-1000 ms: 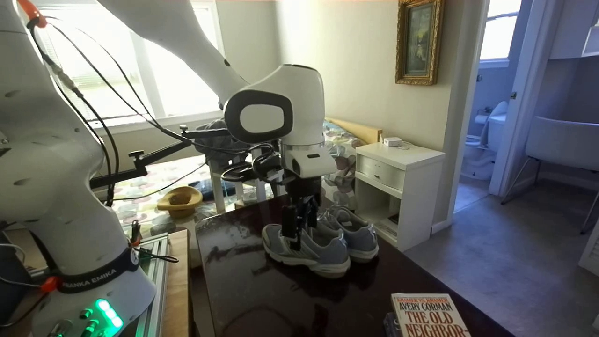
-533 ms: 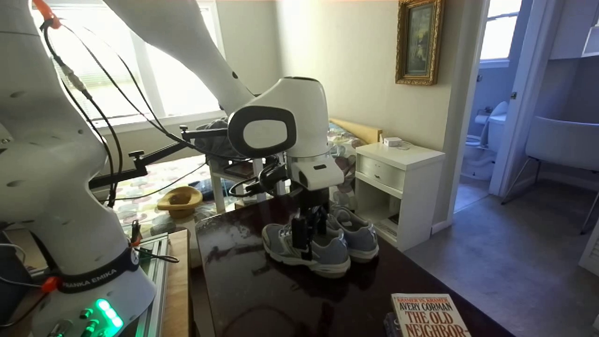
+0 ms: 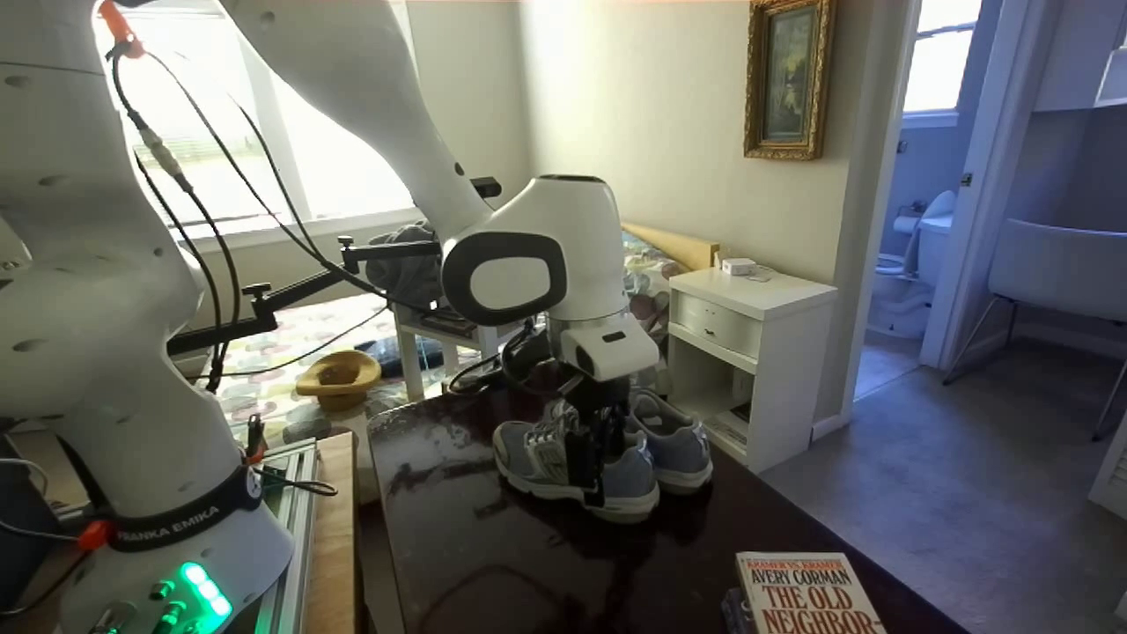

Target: Move the books to the right, then turn the shoes to the left

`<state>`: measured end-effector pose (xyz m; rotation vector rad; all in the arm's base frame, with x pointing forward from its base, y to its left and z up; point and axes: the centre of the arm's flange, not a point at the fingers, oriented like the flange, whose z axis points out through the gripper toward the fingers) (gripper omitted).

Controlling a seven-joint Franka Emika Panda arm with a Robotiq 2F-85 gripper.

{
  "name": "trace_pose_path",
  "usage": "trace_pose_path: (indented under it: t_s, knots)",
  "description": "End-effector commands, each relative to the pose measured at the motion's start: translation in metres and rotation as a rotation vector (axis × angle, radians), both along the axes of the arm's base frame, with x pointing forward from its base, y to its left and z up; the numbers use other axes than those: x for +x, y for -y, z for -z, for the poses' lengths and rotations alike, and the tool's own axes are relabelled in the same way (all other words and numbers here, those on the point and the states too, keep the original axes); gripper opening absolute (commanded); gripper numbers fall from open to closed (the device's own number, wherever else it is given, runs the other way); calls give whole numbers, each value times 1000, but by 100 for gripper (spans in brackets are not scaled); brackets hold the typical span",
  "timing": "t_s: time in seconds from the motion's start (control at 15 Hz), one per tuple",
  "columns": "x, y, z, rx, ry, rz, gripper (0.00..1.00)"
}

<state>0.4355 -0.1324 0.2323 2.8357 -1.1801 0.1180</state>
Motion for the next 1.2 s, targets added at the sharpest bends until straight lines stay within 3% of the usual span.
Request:
trace_pose_path:
  t_s: [0.0, 0.33, 0.4, 0.47, 0.6, 1.13]
  knots:
    - [12, 2, 13, 13, 13, -29, 100]
    - [18, -5, 25, 51, -42, -55, 100]
    - [20, -6, 27, 54, -49, -59, 96]
    - [20, -6, 30, 49, -55, -60, 72]
    - [23, -7, 32, 46, -55, -65, 66]
    - [23, 1, 29, 93, -78, 2, 8]
